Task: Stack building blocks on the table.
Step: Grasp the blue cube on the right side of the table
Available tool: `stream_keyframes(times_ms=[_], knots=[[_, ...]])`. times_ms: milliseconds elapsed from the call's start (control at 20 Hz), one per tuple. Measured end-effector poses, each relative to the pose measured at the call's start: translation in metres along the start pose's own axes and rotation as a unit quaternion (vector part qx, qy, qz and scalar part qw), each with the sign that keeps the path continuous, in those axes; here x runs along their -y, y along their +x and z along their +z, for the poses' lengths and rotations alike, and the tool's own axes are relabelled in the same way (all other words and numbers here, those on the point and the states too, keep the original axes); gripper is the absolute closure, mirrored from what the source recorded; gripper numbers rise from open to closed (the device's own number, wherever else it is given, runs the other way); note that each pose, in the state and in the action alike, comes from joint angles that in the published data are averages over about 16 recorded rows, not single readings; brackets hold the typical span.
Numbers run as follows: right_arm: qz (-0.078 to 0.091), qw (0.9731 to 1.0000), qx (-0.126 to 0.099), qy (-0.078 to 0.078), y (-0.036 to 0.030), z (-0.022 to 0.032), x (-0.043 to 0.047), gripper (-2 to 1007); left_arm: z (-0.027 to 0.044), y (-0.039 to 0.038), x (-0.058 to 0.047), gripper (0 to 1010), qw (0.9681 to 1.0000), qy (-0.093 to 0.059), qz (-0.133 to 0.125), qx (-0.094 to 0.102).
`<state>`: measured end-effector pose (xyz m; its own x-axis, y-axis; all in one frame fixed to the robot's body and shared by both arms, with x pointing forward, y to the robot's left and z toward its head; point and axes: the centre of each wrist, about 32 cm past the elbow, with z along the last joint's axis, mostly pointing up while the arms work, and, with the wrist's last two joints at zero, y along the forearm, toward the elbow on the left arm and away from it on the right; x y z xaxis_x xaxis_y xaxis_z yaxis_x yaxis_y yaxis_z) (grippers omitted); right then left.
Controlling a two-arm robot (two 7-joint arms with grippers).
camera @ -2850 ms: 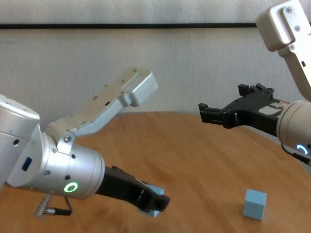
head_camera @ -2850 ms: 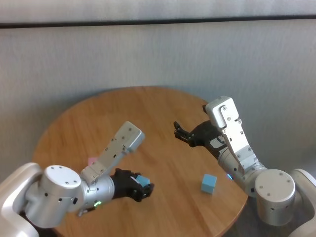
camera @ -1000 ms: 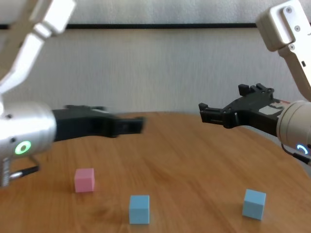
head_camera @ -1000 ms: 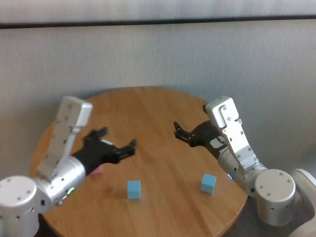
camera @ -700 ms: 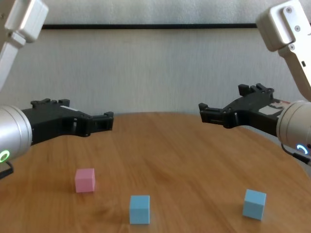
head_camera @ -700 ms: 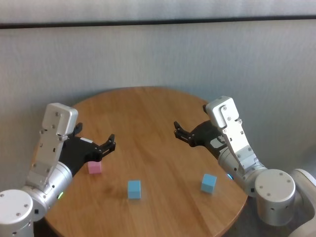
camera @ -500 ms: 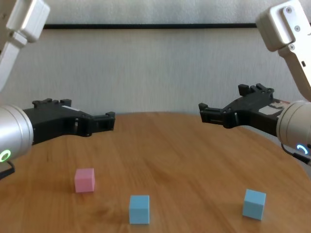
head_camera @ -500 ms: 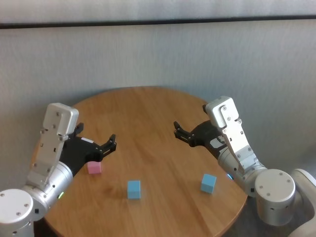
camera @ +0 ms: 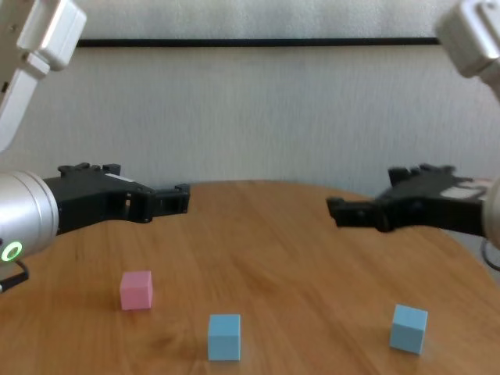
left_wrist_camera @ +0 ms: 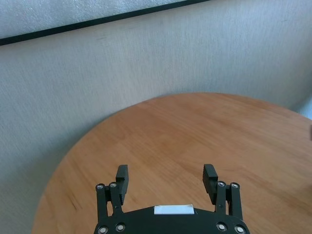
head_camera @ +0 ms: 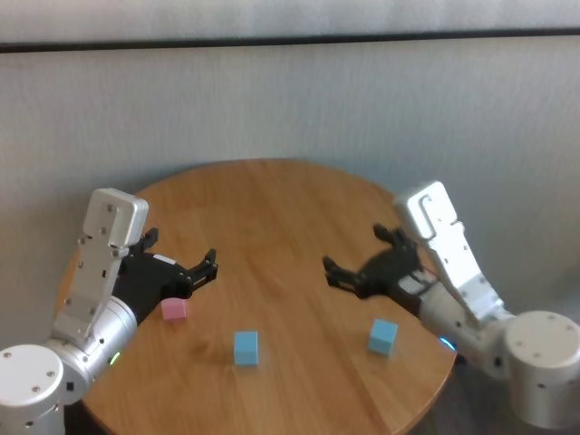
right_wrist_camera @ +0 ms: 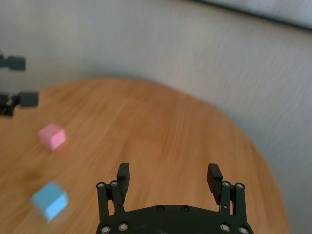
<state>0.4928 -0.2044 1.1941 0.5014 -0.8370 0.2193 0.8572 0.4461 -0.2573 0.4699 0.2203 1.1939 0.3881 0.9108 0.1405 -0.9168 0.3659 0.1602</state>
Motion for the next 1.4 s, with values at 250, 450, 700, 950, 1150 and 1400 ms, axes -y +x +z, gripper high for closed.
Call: stream_keyframes(times_ms=[250,450,700,950,1150,1400], knots=[[0.036,0.9985,-0.005,-0.04,0.008,0.0005,0.0227,4,0.0001,0.0,0.001,11,1.0,0.002,-0.002,-0.001],[0.058,0.996,0.006,-0.069,0.0152,-0.0031,0.0371,4,0.0002,0.0,0.001,11,1.0,0.003,-0.003,-0.002],[0.076,0.9922,0.028,-0.095,0.0228,-0.0102,0.0456,4,0.0002,0.0001,0.001,11,1.0,0.004,-0.004,-0.003],[0.085,0.9893,0.042,-0.111,0.0303,-0.0182,0.0434,4,0.0002,0.0001,0.001,11,1.0,0.005,-0.005,-0.003],[0.091,0.9877,0.04,-0.121,0.036,-0.0238,0.0368,4,0.0002,0.0002,0.001,11,1.0,0.005,-0.005,-0.003],[0.106,0.9856,0.033,-0.128,0.043,-0.028,0.0276,4,0.0002,0.0001,0.002,11,1.0,0.005,-0.006,-0.003]])
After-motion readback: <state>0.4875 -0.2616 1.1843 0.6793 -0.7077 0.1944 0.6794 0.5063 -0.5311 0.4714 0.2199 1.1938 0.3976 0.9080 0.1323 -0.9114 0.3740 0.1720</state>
